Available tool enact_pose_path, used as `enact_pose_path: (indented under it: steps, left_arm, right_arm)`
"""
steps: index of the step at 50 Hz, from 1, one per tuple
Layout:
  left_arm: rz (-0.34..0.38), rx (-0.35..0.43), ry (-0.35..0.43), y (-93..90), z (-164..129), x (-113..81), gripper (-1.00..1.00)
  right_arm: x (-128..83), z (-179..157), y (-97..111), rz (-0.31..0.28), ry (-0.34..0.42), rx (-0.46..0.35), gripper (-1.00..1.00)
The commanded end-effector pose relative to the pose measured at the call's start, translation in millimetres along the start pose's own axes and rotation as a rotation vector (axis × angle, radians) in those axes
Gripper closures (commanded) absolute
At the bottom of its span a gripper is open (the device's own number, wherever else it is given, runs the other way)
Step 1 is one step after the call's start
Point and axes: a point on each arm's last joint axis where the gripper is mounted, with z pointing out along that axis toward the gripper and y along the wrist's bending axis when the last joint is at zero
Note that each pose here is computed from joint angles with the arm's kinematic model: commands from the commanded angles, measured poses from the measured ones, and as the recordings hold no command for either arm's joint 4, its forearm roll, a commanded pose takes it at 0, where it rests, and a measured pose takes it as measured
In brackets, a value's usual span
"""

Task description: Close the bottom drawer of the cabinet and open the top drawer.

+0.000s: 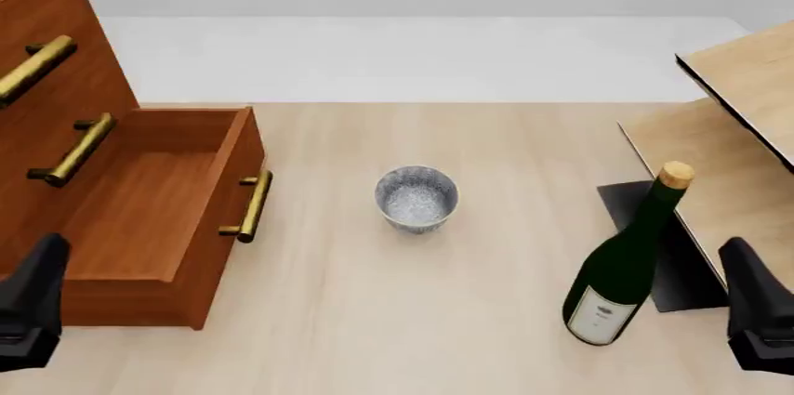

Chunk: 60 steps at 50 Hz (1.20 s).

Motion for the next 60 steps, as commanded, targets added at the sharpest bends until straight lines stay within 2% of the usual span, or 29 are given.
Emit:
enact_pose_path:
  steps: [1,23,27,28,33,35,36,45,49,53,54,56,59,60]
  left_arm:
    - [0.012,-0.011,0.004,0.7,1,6.0,-1.0]
    - [-0.003,-0.006,0.015,0.4,3,5.9,-1.0]
    - [-0.008,0.003,0.021,-0.2,4,3.6,-1.0]
    - [0.023,0.01,0.027,-0.6,6,2.1,-1.0]
    - [-0.006,0.022,0.023,-1.5,7,-6.0,-1.0]
    - [-0.008,0.024,0.025,-1.7,10,-11.9,-1.0]
    - [-0.04,0.024,0.01,-1.8,10,-19.9,-1.0]
    - [-0.015,0.081,-0.008,-6.1,16,-59.6,-1.0]
    - [0.005,0.098,0.022,-8.6,28,-74.3,-1.0]
    - [-0.018,0.12,0.023,-10.9,33,-90.7,-1.0]
    - [-0.039,0.117,0.045,-11.3,38,-94.7,-1.0]
    - [-0.032,0.1,0.066,-10.5,43,-101.0,-1.0]
    - [-0.071,0.097,0.086,-10.8,47,-111.1,-1.0]
    - [-0.064,0.089,0.105,-10.5,50,-111.0,-1.0]
  right_arm:
    - [0,1,0,0.0,0.001,0.0,-1.0]
    - [0,1,0,-0.002,0.0,-0.002,-1.0]
    - [0,0,0,-0.001,-0.001,-0.003,-1.0]
    - [0,0,0,-0.001,0.0,-0.002,-1.0]
    - [0,0,0,0.002,-0.002,-0.001,-1.0]
    - [0,1,0,0.002,-0.002,0.0,-1.0]
    - [0,1,0,0.002,-0.003,0.001,-1.0]
    - [0,1,0,0.004,-0.001,0.001,-1.0]
    - [0,1,0,0.005,-0.001,0.002,-1.0]
    - [0,0,0,0.005,-0.001,0.003,-1.0]
    - [0,0,0,0.006,-0.001,0.003,-1.0]
    - [0,1,0,0.006,0.0,0.004,-1.0]
    - [0,1,0,0.01,0.001,0.006,-1.0]
    - [0,1,0,0.012,0.001,0.007,-1.0]
